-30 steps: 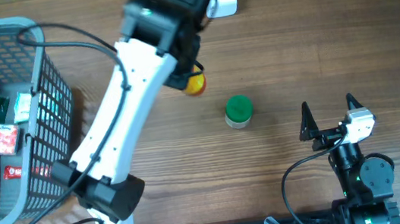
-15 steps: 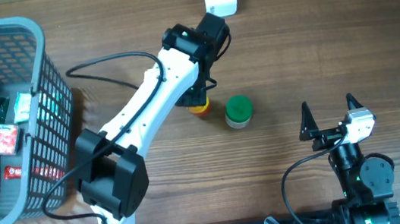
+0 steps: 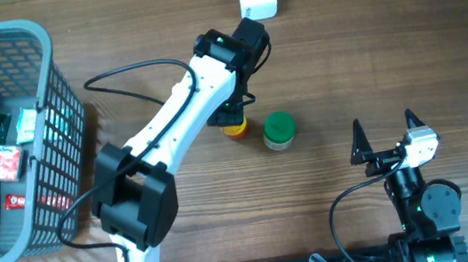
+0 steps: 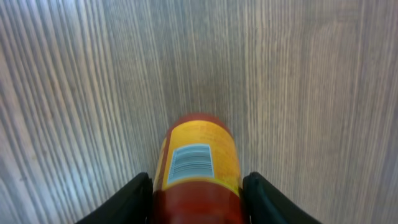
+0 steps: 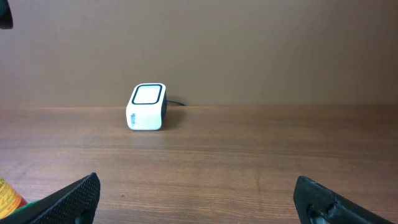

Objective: Scan the item barcode
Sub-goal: 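Carry the bottle with the left gripper and stand it beside the jar, then reach the left gripper into the basket and grasp the Kleenex tissue pack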

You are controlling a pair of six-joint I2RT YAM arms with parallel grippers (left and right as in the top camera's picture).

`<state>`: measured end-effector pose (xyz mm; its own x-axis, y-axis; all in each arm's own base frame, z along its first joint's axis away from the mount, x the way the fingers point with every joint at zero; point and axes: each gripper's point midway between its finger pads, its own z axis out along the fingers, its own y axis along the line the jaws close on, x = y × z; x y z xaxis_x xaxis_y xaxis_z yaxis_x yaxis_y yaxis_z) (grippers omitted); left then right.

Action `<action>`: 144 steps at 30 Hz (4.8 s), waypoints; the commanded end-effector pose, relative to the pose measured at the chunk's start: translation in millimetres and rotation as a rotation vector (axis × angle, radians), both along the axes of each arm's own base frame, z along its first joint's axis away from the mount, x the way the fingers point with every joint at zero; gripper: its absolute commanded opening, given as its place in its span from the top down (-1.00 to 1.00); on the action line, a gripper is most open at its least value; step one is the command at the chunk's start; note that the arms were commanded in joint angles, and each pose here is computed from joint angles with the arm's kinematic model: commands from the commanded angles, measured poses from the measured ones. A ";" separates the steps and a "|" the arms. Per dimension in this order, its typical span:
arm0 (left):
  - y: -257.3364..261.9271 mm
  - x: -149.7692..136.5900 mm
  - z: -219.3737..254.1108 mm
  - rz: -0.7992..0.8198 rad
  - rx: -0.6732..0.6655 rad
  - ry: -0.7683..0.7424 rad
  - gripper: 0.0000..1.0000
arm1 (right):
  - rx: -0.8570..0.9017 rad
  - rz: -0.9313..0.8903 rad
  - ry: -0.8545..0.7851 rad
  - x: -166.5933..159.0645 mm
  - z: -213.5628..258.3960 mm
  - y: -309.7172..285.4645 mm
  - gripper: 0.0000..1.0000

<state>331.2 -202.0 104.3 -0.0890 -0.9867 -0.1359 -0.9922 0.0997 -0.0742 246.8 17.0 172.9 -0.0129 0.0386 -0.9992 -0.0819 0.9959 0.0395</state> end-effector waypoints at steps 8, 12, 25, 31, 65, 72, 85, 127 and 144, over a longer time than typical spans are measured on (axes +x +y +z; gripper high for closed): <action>-1.4 -1.4 -4.2 0.024 -0.013 0.024 -0.99 | -0.012 0.012 -0.010 -0.6 1.7 2.3 -1.00; -6.0 6.9 19.0 -0.083 -0.037 -0.015 -0.99 | -0.012 0.012 -0.010 -0.6 1.7 2.3 -0.99; 49.9 8.3 144.6 -0.306 0.134 -0.255 -1.00 | -0.012 0.012 -0.010 -0.6 1.7 2.4 -1.00; 98.9 -2.8 221.2 -0.311 0.296 -0.481 -0.99 | -0.012 0.012 -0.010 -0.6 1.7 2.3 -0.99; 436.8 -95.3 180.1 0.493 0.415 -0.081 -1.00 | -0.012 0.012 -0.010 -0.6 1.7 2.4 -1.00; 445.7 -64.8 113.2 0.256 0.328 -0.068 -1.00 | -0.012 0.012 -0.010 -0.6 1.7 2.4 -0.99; 452.4 -56.3 37.7 0.148 0.307 -0.066 -0.78 | -0.012 0.012 -0.010 -0.6 1.7 2.4 -1.00; 480.0 -44.3 -76.1 0.162 0.330 -0.061 0.49 | -0.012 0.012 -0.010 -0.6 1.7 2.3 -0.99; 481.3 -41.1 -7.2 0.151 0.415 -0.189 0.92 | -0.012 0.012 -0.010 -0.6 1.7 2.4 -0.99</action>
<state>289.6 276.2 55.4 0.0870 -0.8781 -0.4706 -0.9866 -0.0104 -0.1630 246.8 17.0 172.9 -0.0133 0.0386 -0.9992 -0.0818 0.9959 0.0395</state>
